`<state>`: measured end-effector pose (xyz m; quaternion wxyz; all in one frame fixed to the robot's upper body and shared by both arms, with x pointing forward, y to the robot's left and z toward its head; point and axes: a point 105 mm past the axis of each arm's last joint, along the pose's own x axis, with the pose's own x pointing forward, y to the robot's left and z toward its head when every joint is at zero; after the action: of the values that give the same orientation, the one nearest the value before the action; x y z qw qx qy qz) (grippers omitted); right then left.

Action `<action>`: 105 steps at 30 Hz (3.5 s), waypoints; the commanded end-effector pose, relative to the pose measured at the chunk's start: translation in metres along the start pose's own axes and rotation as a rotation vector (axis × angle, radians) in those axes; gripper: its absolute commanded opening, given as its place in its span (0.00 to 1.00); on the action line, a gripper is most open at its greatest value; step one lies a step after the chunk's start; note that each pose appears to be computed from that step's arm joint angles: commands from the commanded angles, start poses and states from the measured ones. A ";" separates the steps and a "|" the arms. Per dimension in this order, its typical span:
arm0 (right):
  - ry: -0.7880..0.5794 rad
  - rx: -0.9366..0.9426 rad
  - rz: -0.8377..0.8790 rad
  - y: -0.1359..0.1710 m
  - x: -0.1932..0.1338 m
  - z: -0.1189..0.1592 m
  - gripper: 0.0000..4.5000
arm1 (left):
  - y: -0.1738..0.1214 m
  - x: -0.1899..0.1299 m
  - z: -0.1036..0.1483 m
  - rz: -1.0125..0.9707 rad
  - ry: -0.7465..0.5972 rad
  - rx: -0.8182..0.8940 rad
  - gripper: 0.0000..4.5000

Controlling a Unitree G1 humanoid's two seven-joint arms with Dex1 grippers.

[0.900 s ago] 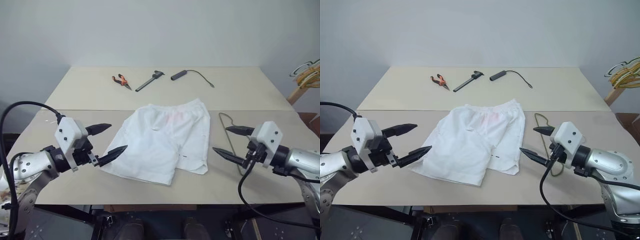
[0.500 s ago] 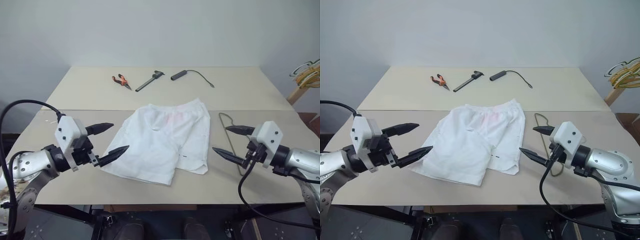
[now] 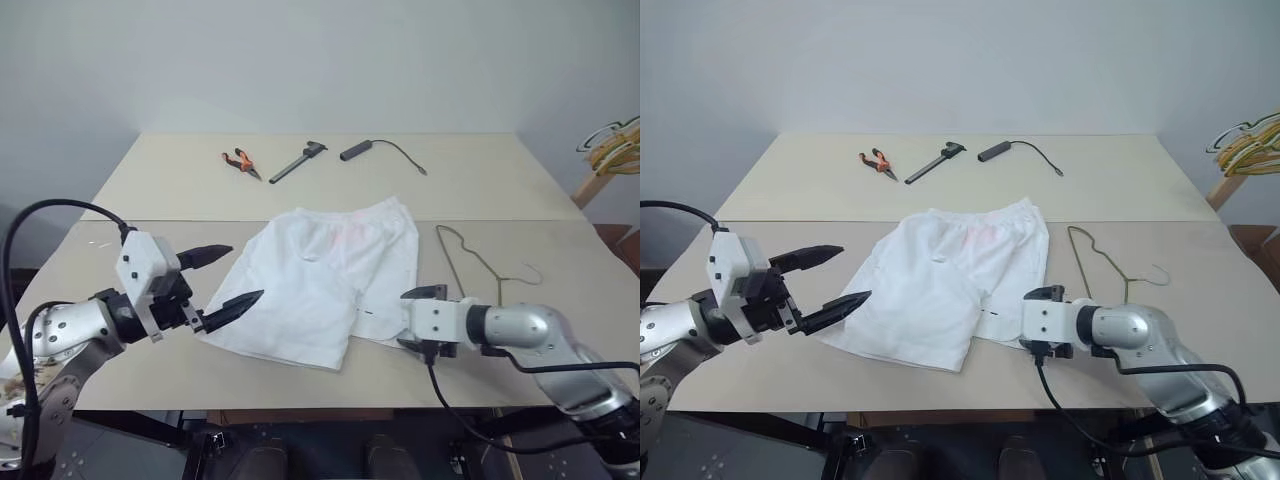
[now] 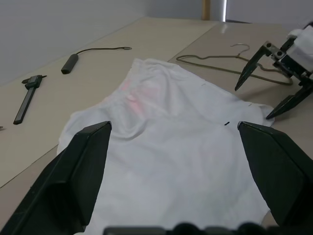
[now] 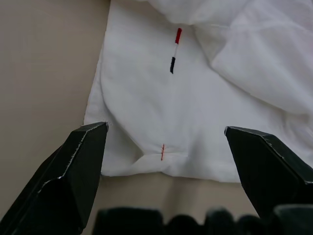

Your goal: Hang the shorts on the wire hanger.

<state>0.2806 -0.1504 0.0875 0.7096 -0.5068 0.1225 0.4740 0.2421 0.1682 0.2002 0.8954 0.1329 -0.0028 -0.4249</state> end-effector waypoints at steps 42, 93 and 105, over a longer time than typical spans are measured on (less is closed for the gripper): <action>-0.252 0.169 0.148 0.000 -0.043 0.037 0.99 | -0.073 0.067 -0.072 -0.314 0.525 -0.167 1.00; -0.365 0.137 0.102 -0.009 -0.058 0.039 1.00 | 0.134 -0.046 -0.108 0.179 0.932 0.392 0.11; -0.306 -0.061 -0.060 -0.036 -0.017 0.042 1.00 | 0.070 -0.031 -0.057 -0.200 0.605 0.403 0.94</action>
<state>0.2741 -0.1306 0.1367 0.7203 -0.4107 0.0134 0.5588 0.2869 0.2595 0.1450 0.7687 0.4279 0.2381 -0.4115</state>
